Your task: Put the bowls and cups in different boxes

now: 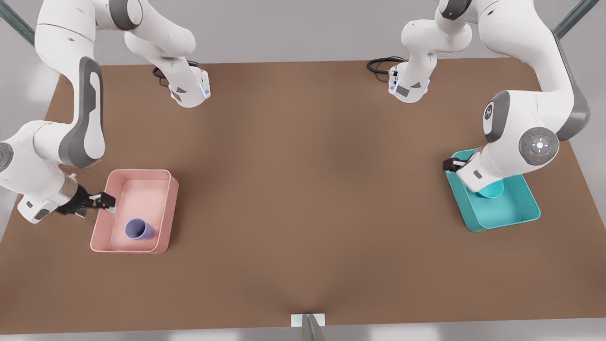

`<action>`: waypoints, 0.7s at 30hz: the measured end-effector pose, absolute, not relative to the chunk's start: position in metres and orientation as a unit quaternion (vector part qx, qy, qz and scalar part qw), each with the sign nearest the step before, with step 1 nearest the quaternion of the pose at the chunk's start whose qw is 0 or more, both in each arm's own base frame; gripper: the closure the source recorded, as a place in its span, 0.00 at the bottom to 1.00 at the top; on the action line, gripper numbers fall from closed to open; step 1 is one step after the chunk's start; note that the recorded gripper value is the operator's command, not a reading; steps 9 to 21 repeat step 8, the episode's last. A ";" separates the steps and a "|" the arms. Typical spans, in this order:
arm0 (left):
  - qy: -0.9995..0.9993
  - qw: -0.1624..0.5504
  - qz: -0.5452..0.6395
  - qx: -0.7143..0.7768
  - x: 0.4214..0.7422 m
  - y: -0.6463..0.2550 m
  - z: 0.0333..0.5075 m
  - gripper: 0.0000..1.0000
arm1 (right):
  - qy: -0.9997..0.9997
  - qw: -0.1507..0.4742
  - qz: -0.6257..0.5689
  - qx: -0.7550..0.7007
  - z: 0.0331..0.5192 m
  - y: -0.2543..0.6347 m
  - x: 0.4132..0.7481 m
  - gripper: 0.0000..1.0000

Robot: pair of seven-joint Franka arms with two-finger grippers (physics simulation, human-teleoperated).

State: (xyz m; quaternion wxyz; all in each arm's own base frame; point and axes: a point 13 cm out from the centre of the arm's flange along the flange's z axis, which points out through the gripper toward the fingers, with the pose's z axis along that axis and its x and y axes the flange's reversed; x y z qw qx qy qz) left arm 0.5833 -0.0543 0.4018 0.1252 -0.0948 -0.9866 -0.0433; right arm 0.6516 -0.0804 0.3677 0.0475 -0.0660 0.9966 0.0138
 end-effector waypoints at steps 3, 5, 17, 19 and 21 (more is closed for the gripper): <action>-0.986 0.128 -0.044 -0.094 0.582 -0.054 0.402 0.00 | 0.997 0.039 0.014 -0.070 0.453 -0.052 0.621 0.00; -0.986 0.130 -0.044 -0.094 0.581 -0.054 0.402 0.00 | 0.998 0.008 0.017 -0.065 0.462 -0.043 0.592 0.00; -0.986 0.131 -0.044 -0.094 0.577 -0.054 0.407 0.00 | 0.998 -0.034 0.019 -0.052 0.458 -0.039 0.562 0.00; -0.986 0.131 -0.044 -0.094 0.577 -0.054 0.407 0.00 | 0.998 -0.034 0.019 -0.052 0.458 -0.039 0.562 0.00; -0.986 0.131 -0.044 -0.094 0.577 -0.054 0.407 0.00 | 0.998 -0.034 0.019 -0.052 0.458 -0.039 0.562 0.00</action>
